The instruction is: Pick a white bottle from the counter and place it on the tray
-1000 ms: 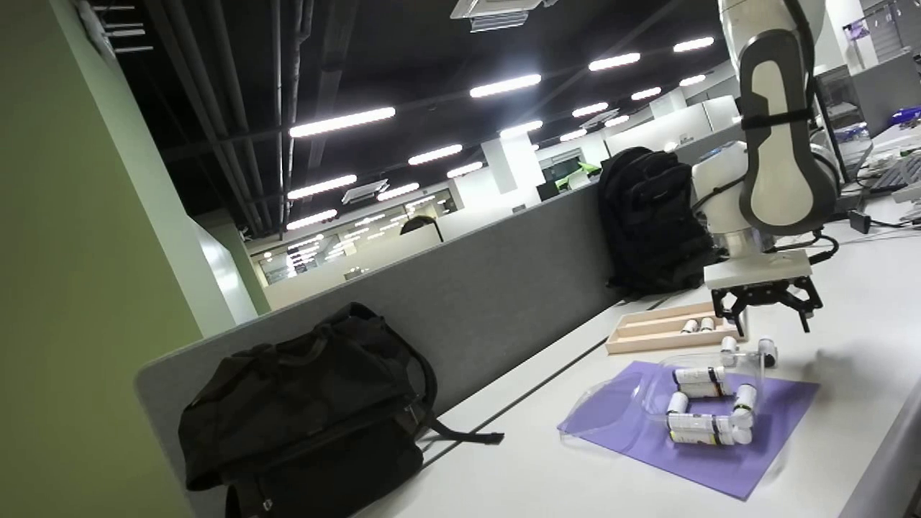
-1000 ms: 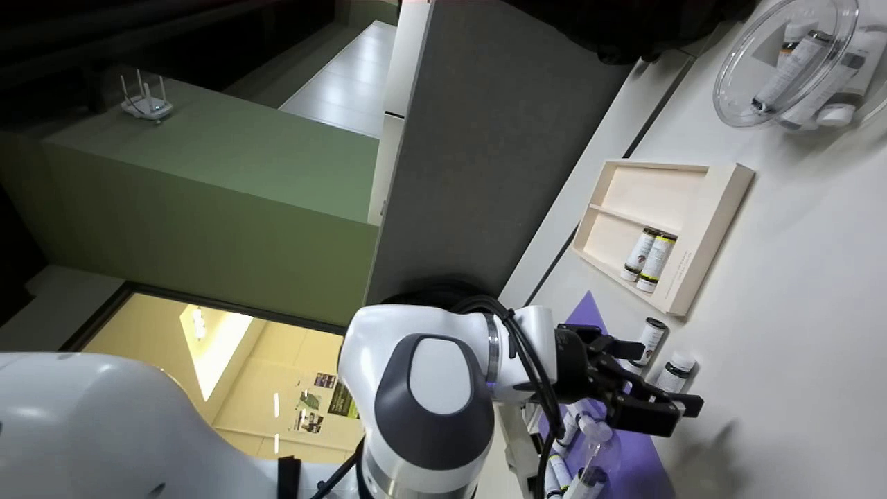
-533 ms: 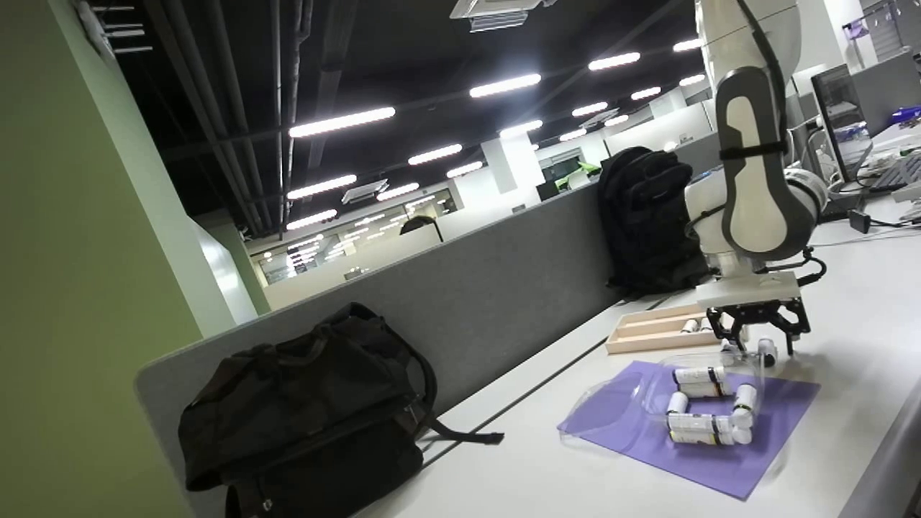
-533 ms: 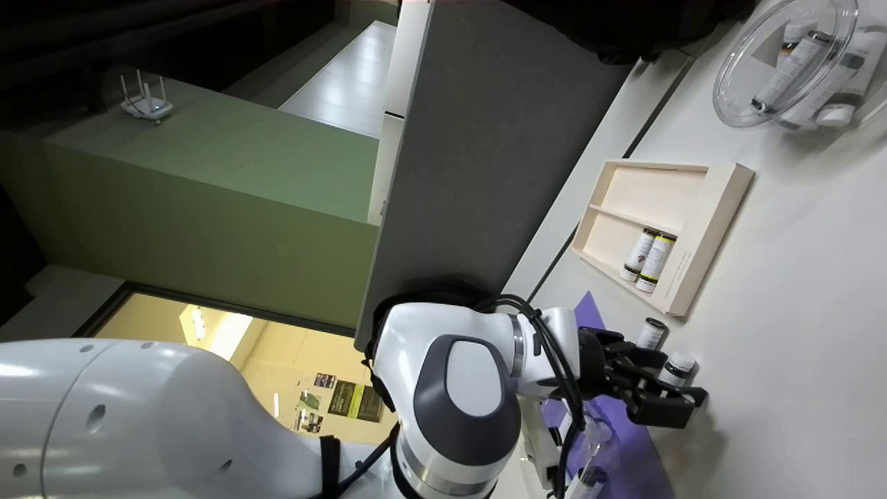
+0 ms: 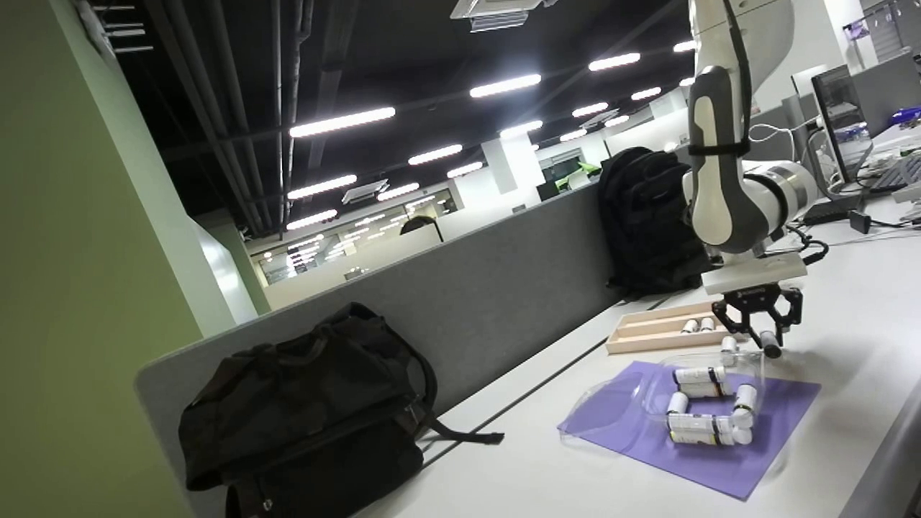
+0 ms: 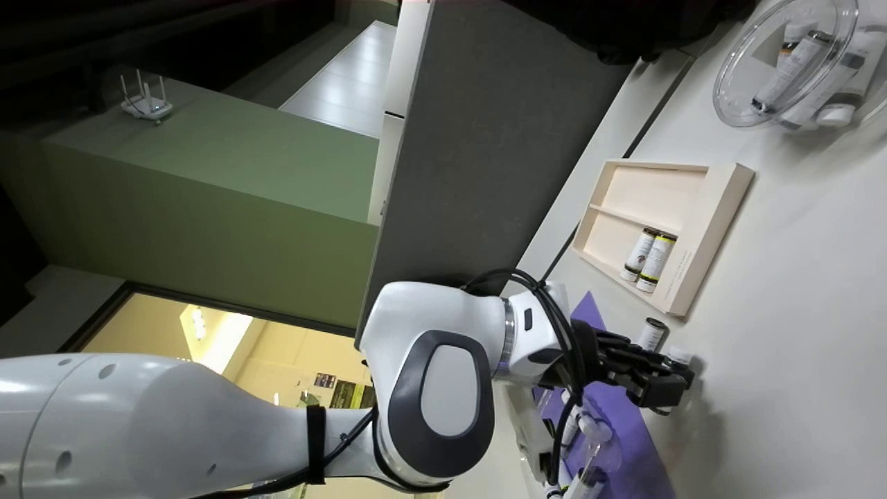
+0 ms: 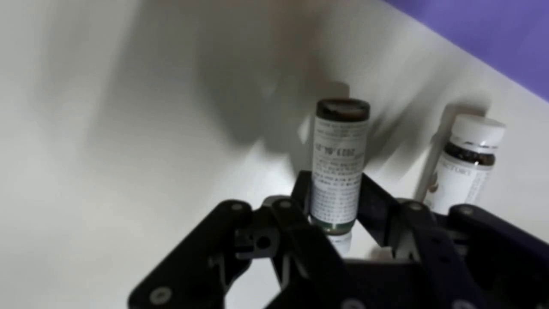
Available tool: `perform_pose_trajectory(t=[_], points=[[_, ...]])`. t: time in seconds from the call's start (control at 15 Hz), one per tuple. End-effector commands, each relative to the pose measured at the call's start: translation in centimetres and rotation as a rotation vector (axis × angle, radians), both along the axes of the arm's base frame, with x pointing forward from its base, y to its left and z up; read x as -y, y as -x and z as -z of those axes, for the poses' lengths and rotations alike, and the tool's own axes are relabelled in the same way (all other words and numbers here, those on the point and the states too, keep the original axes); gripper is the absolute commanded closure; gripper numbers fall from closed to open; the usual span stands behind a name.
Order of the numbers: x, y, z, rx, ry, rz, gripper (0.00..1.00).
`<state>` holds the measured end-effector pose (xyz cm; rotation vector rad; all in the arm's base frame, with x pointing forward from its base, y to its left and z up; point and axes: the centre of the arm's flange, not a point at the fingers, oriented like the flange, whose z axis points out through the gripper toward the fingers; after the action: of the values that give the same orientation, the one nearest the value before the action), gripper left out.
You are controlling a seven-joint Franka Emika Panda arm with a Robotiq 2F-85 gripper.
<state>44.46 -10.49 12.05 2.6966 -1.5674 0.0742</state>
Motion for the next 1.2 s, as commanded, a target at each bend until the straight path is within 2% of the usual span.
perform_pose_trajectory(t=[0.0, 0.07, 0.13, 0.47, 0.53, 0.73, 1.13], points=[[1.6, 1.0, -5.5, 0.01, 0.05, -0.069, 0.87], [2.3, 1.0, -6.9, 0.027, 0.08, -0.094, 0.87], [3.1, 0.9, -8.4, 0.052, 0.123, -0.182, 0.87], [6.0, 0.7, -12.8, 0.008, 0.243, -0.463, 0.87], [6.1, 0.0, -10.2, 0.025, 0.212, -0.382, 0.62], [6.8, 0.2, -11.5, 0.013, 0.235, -0.437, 0.62], [6.5, 0.1, -11.5, 0.011, 0.235, -0.449, 0.62]])
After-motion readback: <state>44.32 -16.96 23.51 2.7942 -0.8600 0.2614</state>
